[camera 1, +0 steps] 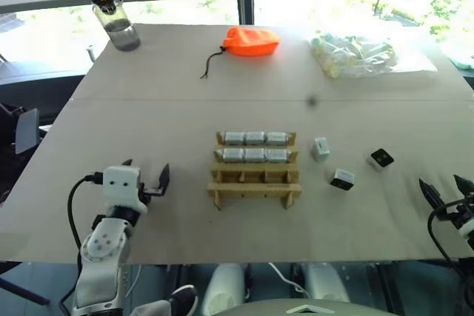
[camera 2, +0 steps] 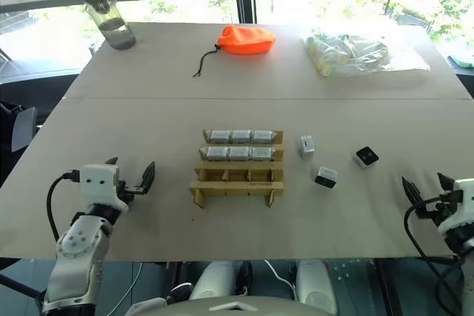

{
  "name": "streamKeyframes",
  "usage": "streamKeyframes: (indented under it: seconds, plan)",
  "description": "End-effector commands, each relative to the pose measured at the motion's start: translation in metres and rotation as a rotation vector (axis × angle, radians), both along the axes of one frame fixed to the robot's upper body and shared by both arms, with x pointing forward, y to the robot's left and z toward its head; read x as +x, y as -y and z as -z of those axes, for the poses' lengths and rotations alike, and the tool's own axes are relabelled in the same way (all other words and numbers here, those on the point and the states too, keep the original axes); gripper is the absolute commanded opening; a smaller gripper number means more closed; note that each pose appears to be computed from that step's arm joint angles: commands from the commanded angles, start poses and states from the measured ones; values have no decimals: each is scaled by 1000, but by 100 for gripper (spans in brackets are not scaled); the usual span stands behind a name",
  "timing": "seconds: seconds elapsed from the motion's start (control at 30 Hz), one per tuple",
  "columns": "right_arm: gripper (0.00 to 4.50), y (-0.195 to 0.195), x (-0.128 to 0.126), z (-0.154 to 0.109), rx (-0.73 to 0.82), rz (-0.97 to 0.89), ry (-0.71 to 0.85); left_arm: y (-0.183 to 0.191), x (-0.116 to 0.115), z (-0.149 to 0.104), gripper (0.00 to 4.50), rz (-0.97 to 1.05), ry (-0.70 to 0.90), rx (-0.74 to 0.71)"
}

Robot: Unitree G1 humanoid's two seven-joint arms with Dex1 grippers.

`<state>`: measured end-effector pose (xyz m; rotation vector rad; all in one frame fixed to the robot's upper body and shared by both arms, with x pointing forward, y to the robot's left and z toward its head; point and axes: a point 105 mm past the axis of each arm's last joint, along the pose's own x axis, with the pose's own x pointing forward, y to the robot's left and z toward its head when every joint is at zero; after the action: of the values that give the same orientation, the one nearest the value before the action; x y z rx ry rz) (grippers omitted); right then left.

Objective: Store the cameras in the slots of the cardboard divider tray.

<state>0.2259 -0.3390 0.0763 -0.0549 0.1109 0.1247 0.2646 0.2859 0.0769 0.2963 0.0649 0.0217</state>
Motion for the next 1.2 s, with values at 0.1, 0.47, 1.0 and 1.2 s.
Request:
streamKeyframes:
  seconds: [0.1, 0.47, 1.0, 1.2]
  plan:
    - [450, -12, -8, -26, -26, -220, -52, -7, 4, -33, 440, 131, 12, 3]
    - [450, -76, 9, -53, -151, -695, -122, 37, -15, -112, 440, 888, -133, 48]
    - [450, -76, 36, -53, -128, -632, -71, 73, -88, -134, 440, 1396, -285, 25]
    - [450, -65, 49, -33, -125, -479, -84, 69, -96, -134, 440, 1429, -299, -16]
